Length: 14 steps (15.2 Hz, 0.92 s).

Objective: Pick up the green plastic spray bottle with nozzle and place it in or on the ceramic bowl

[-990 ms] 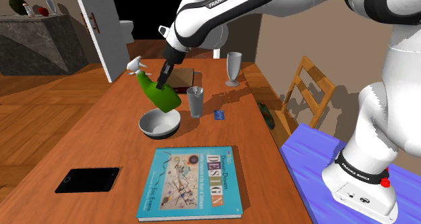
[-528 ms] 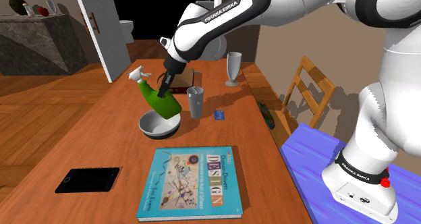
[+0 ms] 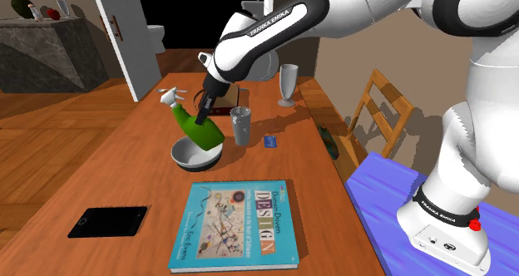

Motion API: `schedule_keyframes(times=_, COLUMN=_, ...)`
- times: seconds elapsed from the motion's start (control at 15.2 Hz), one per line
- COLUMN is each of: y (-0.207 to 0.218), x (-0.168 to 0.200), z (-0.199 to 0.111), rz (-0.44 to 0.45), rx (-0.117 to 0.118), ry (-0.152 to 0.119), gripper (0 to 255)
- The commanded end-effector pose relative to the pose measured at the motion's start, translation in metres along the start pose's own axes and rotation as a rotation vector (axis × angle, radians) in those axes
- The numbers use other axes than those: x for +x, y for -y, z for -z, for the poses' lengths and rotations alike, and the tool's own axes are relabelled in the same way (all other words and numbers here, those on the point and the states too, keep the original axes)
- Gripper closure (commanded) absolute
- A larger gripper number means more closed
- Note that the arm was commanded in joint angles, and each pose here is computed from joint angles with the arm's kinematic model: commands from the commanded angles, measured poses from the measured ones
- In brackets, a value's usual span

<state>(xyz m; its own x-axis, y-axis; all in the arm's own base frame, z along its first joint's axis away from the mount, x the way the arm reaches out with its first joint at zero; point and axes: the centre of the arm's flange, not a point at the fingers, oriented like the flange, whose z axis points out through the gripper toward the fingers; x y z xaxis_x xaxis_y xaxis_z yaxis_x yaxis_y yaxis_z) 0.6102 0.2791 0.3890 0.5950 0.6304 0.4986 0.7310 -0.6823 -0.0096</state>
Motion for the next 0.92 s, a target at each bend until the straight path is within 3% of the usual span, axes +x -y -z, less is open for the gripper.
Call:
schedule_keyframes(times=0.0, y=0.0, x=0.0, z=0.0, rz=0.0, rx=0.0, ry=0.0, gripper=255)
schedule_keyframes(times=0.07, y=0.0, x=0.0, z=0.0, rz=0.0, rx=0.0, ry=0.0, gripper=255)
schedule_keyframes(times=0.13, y=0.0, x=0.0, z=0.0, rz=0.0, rx=0.0, ry=0.0, gripper=0)
schedule_keyframes(times=0.46, y=0.0, x=0.0, z=0.0, rz=0.0, rx=0.0, ry=0.0, gripper=0)
schedule_keyframes(times=0.73, y=0.0, x=0.0, z=0.05, rz=0.0, rx=0.0, ry=0.0, gripper=0)
schedule_keyframes(times=0.86, y=0.0, x=0.0, z=0.05, rz=0.0, rx=0.0, ry=0.0, gripper=0)
